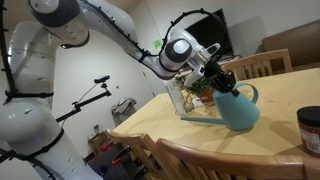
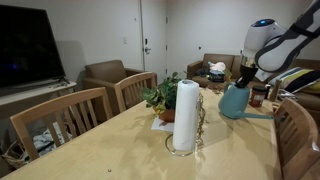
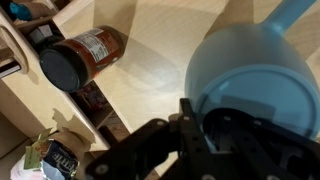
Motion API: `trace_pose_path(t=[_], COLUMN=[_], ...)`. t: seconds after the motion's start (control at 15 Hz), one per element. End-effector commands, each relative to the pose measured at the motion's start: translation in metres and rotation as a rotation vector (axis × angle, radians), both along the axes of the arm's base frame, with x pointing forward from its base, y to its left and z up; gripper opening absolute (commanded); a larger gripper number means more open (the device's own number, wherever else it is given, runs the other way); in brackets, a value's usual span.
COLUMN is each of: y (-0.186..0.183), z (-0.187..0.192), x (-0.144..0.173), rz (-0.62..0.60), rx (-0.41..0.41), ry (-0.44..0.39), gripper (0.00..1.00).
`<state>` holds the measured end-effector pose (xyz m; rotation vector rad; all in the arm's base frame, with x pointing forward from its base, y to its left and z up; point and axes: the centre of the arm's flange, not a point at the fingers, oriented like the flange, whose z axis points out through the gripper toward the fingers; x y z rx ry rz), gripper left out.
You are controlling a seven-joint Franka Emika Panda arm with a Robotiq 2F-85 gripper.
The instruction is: Pick up the watering can and water the plant
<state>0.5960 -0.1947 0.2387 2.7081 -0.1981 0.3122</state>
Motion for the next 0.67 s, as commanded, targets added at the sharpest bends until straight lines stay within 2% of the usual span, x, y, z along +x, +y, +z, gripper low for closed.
trace_pose_path(t=[0.0,0.2,0.27,0.47,0.6], y=[-0.0006,-0.0010,0.0003,0.0012,-0.0013], z=[0.0001,0.0000,0.0027,0.0016,0.0021], x=[-0.0003,-0.0005,-0.0018,-0.0034,-0.0015], rz=[-0.001,-0.002,-0.004,-0.014,-0.052], rx=[0.000,-0.001,0.021,0.108,0.190], ry=[0.000,0.000,0.008,0.024,-0.008], gripper=[0.17,0.17,0.04,0.04,0.04])
